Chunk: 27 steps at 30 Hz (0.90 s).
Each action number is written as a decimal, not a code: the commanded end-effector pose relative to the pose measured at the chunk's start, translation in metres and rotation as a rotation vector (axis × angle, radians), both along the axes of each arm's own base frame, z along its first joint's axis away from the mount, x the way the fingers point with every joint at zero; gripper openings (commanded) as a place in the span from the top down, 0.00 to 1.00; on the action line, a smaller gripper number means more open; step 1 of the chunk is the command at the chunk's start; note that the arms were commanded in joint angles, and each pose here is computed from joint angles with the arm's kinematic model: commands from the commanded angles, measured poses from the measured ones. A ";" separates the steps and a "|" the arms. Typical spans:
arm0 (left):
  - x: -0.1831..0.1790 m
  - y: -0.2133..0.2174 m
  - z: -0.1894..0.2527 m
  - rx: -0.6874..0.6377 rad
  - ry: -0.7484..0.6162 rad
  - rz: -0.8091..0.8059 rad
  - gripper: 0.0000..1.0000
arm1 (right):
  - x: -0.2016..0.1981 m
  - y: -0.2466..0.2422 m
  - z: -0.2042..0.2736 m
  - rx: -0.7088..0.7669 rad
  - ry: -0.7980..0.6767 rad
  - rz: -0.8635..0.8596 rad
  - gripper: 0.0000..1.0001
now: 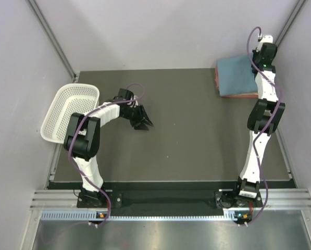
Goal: Fold and stack the t-shirts
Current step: Neatly place the folded tshirt to the corner
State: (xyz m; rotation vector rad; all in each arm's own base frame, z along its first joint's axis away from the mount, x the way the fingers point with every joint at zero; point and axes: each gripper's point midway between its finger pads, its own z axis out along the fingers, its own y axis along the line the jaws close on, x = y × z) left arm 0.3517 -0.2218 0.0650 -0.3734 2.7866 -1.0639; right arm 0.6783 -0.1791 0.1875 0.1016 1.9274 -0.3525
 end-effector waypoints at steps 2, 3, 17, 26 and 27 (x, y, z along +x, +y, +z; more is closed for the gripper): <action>0.007 -0.008 0.014 0.007 -0.024 -0.013 0.55 | 0.011 -0.035 0.032 -0.037 -0.143 -0.071 1.00; 0.009 -0.009 0.016 0.007 -0.030 -0.015 0.55 | 0.012 -0.036 0.030 -0.039 -0.147 -0.074 1.00; -0.007 -0.017 0.022 0.059 -0.011 -0.053 0.56 | 0.024 -0.070 0.012 -0.049 -0.222 -0.159 0.57; -0.020 -0.034 0.053 0.043 -0.069 -0.076 0.56 | -0.013 -0.079 0.163 -0.077 -0.467 -0.215 0.50; -0.023 -0.034 0.060 0.037 -0.081 -0.079 0.56 | -0.021 -0.075 0.182 -0.065 -0.485 -0.211 0.50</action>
